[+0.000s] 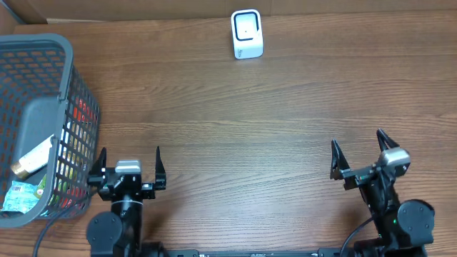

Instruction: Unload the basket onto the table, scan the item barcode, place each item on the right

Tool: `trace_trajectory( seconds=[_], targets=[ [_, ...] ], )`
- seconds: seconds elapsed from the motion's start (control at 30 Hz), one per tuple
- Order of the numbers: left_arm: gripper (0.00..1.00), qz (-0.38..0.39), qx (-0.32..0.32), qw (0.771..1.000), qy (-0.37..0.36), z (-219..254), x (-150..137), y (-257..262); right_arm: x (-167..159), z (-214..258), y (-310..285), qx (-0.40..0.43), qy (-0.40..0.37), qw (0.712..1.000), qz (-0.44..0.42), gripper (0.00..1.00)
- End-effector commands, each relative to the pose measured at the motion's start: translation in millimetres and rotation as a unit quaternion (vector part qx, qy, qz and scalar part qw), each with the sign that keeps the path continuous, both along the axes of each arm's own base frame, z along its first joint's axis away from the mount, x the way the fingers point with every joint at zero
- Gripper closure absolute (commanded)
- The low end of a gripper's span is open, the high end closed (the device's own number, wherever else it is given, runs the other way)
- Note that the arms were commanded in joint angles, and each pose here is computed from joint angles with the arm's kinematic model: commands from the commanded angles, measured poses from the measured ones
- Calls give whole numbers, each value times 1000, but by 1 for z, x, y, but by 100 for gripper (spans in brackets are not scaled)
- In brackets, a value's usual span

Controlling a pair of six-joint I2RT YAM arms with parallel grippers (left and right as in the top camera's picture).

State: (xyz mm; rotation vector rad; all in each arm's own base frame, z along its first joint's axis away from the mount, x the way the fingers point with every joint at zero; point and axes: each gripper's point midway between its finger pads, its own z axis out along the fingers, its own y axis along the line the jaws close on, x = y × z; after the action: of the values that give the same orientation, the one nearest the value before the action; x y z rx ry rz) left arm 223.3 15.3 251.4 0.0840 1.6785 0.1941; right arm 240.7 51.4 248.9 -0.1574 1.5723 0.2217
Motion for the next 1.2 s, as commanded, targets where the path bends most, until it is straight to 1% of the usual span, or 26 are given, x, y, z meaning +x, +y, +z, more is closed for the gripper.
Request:
trace_trajectory(
  seconds=[0.0, 0.17, 0.3, 0.37, 0.53, 0.67, 0.73, 0.83, 0.97, 1.07, 1.17],
  targets=[
    [0, -21, -16, 1000, 5, 31, 2, -8, 3, 30, 4, 2, 4, 1000, 8, 0],
    [0, -36, -21, 998, 51, 56, 11, -13, 13, 46, 7, -5, 54, 998, 14, 0],
    [0, -28, -66, 991, 108, 77, 21, -13, 23, 60, 15, -9, 104, 994, 32, 0],
    [0, -38, -73, 986, 146, 86, 28, -17, 27, 66, 17, -12, 131, 991, 36, 0],
    [0, -65, -87, 966, 233, 112, 45, -28, 37, 74, 24, -21, 213, 975, 52, 0],
    [1, -99, -110, 944, 294, 136, 52, -42, 46, 75, 29, -24, 285, 956, 62, 0],
    [1, -102, -115, 936, 317, 142, 57, -44, 48, 72, 31, -25, 322, 944, 66, 0],
    [0, -96, -116, 929, 338, 139, 72, -42, 58, 68, 34, -22, 347, 935, 67, 0],
    [0, -84, -117, 918, 369, 119, 89, -38, 63, 56, 52, -4, 371, 921, 116, 0],
    [0, -62, -134, 926, 347, 125, 102, -31, 64, 49, 64, 9, 388, 910, 146, 0],
    [0, 10, -182, 937, 298, 148, 107, 1, 68, 41, 66, 11, 401, 904, 149, 0]
  ],
)
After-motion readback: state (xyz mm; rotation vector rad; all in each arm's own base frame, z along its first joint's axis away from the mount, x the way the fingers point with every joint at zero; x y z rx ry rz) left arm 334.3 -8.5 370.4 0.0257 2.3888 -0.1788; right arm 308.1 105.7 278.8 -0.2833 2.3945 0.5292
